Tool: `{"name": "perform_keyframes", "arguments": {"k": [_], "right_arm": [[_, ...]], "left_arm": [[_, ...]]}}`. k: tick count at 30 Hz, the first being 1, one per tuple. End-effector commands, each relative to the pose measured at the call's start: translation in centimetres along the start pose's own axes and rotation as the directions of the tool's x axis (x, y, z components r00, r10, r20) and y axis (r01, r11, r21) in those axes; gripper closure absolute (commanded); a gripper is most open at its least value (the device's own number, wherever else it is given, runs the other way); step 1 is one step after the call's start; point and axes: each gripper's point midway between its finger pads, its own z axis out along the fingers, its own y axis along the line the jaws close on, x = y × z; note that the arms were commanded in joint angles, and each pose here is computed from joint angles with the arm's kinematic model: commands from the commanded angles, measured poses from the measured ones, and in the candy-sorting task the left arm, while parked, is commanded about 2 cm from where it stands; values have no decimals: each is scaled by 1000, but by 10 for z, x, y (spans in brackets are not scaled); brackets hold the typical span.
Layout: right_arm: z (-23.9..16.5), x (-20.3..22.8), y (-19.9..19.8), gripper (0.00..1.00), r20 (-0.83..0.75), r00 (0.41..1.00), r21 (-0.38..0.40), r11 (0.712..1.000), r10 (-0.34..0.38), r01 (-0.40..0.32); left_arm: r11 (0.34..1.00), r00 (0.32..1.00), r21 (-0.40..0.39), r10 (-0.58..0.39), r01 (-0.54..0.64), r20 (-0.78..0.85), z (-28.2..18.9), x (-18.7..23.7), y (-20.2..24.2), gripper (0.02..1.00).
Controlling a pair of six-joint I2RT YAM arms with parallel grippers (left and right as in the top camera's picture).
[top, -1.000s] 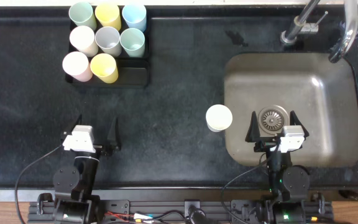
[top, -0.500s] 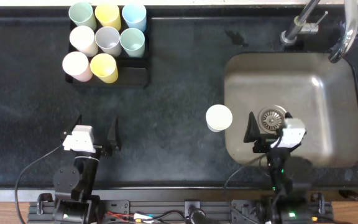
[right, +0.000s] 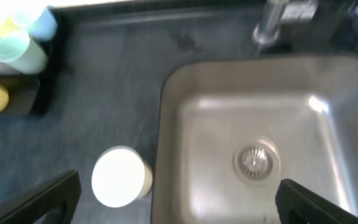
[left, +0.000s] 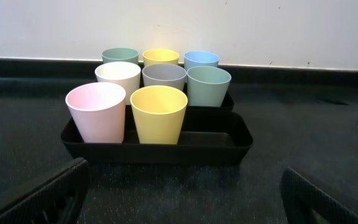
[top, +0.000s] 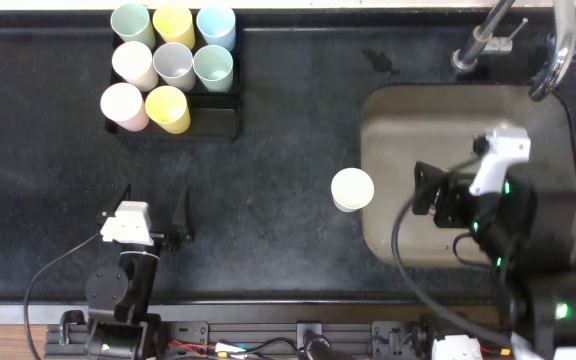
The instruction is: Store Cups
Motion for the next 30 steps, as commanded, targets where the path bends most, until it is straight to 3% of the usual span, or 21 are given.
{"name": "perform_keyframes", "arguments": {"k": [1,8,15,22,30], "right_arm": [[11,-4,20,3,-152,987,-102,994,-53,37],[50,22,21,3,-439,892,-139,989,-109,53],[89,46,21,3,-614,785,-147,989,-84,-8],[111,60,32,3,-674,721,-190,981,-160,40],[136,74,27,1,-731,661,-160,984,-171,78]], "left_arm": [[1000,1000,-10,21,-21,5,0,-1,2,18],[1000,1000,-10,21,-21,5,0,-1,2,18],[1000,1000,-10,21,-21,5,0,-1,2,18],[1000,1000,-10,21,-21,5,0,-1,2,18],[1000,1000,-10,21,-21,5,0,-1,2,18]]}}
